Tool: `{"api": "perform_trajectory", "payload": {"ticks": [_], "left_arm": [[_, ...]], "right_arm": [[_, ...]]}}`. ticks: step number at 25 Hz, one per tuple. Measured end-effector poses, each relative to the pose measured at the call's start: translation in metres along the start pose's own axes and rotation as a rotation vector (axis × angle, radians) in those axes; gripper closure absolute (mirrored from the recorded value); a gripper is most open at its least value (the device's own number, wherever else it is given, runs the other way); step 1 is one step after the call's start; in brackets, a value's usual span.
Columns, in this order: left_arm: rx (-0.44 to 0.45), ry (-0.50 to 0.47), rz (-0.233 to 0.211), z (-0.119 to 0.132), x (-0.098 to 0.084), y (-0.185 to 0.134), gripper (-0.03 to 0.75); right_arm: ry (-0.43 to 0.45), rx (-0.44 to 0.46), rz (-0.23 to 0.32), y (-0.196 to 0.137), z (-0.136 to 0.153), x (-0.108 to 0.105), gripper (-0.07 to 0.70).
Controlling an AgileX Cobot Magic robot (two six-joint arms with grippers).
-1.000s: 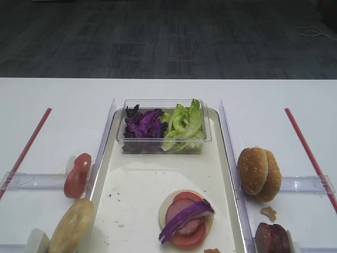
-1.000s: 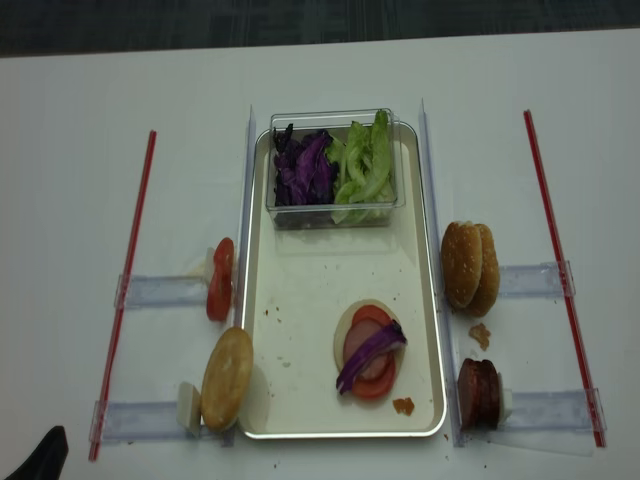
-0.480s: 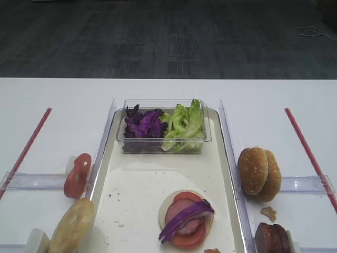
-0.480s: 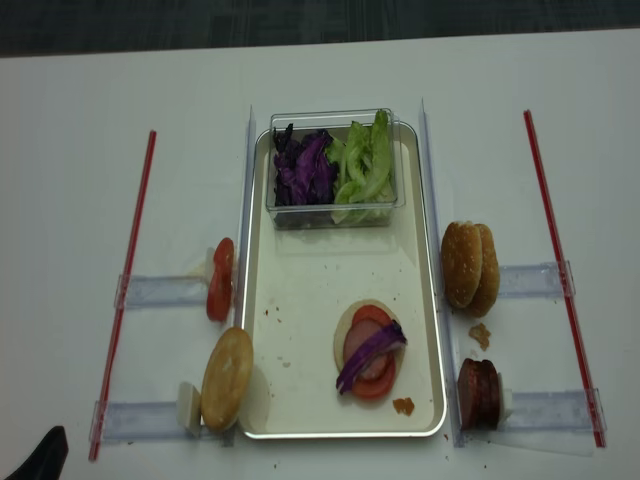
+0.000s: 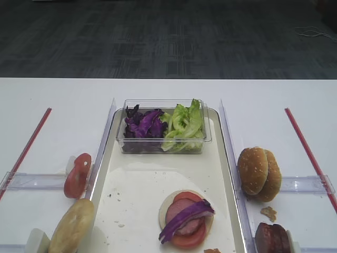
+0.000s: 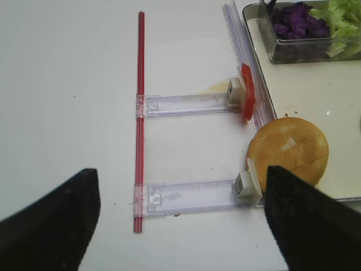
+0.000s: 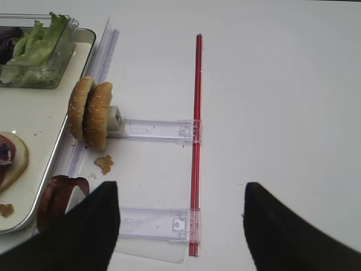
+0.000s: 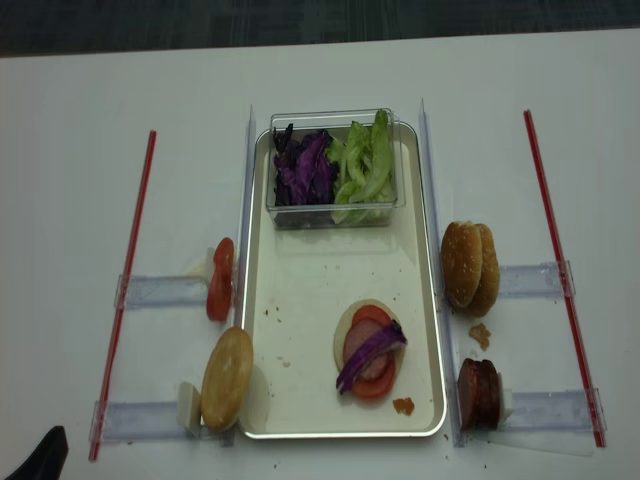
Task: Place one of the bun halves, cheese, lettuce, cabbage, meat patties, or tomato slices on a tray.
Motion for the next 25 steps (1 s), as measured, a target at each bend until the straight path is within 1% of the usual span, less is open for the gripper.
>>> {"api": "perform_trajectory", "payload": {"ticks": [25], "left_arm": [[0.000,0.000,0.000,0.0000,0.0000,0.0000,0.160]], "right_arm": [[0.000,0.000,0.000,0.0000,0.0000,0.0000,0.142]]}}
Point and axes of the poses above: a point on each arm's last joint axis where the gripper is mounted, z pointing out along that axis toward the gripper, x along the wrist's bending axis when the last joint is at zero, y = z × x, the point moved 10 cm from there along z, pointing out along that axis toward the gripper, and after that the axes turned 4 degrees about -z, right-handed, at the moved point
